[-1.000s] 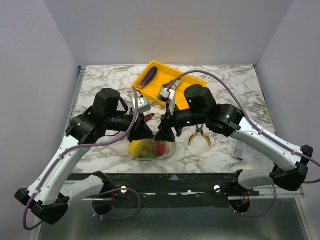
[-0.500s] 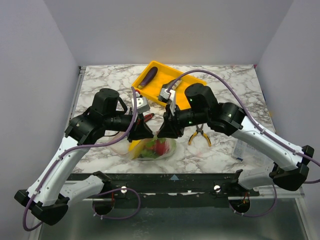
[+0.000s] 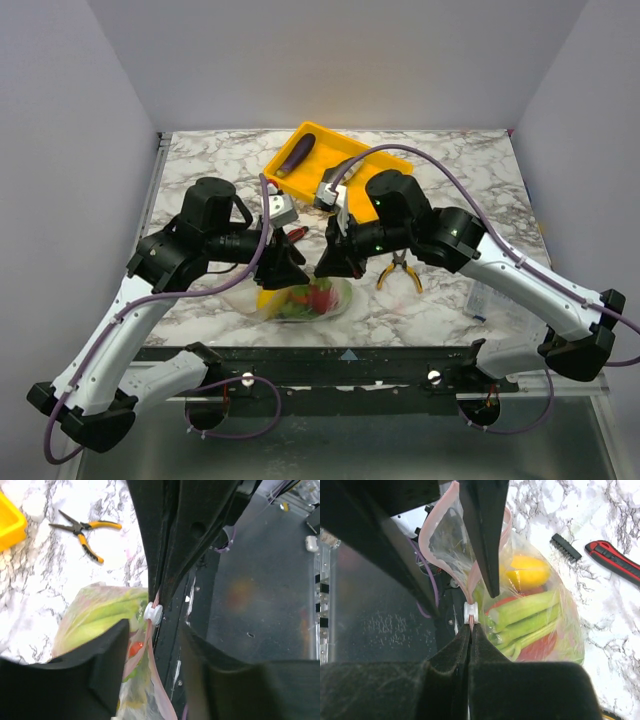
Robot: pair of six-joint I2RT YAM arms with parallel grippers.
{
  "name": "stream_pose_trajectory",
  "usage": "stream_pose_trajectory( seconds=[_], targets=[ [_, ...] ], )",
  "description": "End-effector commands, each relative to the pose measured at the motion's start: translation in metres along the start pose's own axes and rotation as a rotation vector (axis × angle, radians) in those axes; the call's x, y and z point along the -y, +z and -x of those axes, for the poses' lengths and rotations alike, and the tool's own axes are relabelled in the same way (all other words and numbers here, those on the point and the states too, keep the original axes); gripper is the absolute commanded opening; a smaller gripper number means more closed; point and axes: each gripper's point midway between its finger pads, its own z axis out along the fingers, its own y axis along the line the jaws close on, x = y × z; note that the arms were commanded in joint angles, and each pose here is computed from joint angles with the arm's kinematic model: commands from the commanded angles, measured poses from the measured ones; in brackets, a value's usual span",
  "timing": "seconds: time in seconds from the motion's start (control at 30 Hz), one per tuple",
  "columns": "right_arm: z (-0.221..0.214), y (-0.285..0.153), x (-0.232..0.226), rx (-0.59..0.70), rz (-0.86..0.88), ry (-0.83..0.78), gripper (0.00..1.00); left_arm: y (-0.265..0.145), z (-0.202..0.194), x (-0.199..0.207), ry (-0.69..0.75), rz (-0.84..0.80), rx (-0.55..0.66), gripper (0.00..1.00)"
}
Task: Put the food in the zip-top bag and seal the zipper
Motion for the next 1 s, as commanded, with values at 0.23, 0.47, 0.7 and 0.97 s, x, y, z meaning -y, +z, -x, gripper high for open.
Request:
stream_pose_trajectory(
  seconds=[0.23, 0.47, 0.7, 0.97],
  targets=[
    [0.017, -0.007, -0.005, 0.093, 0.004, -0.057, 0.0, 0.004, 0.026, 0.011, 0.053, -0.094, 0.064, 0.56],
    [0.02, -0.008, -0.003, 0.1, -0.014, -0.05, 0.0, 0.008, 0.024, 0.011, 0.049, -0.127, 0.054, 0.26],
    [0.023, -0.007, 0.01, 0.128, -0.091, -0.011, 0.0, 0.007, 0.022, 0.009, 0.064, -0.108, 0.052, 0.0],
    [0.017, -0.021, 0.031, 0.228, -0.248, 0.036, 0.0, -0.001, 0.016, 0.015, 0.105, -0.096, 0.054, 0.0]
  ],
)
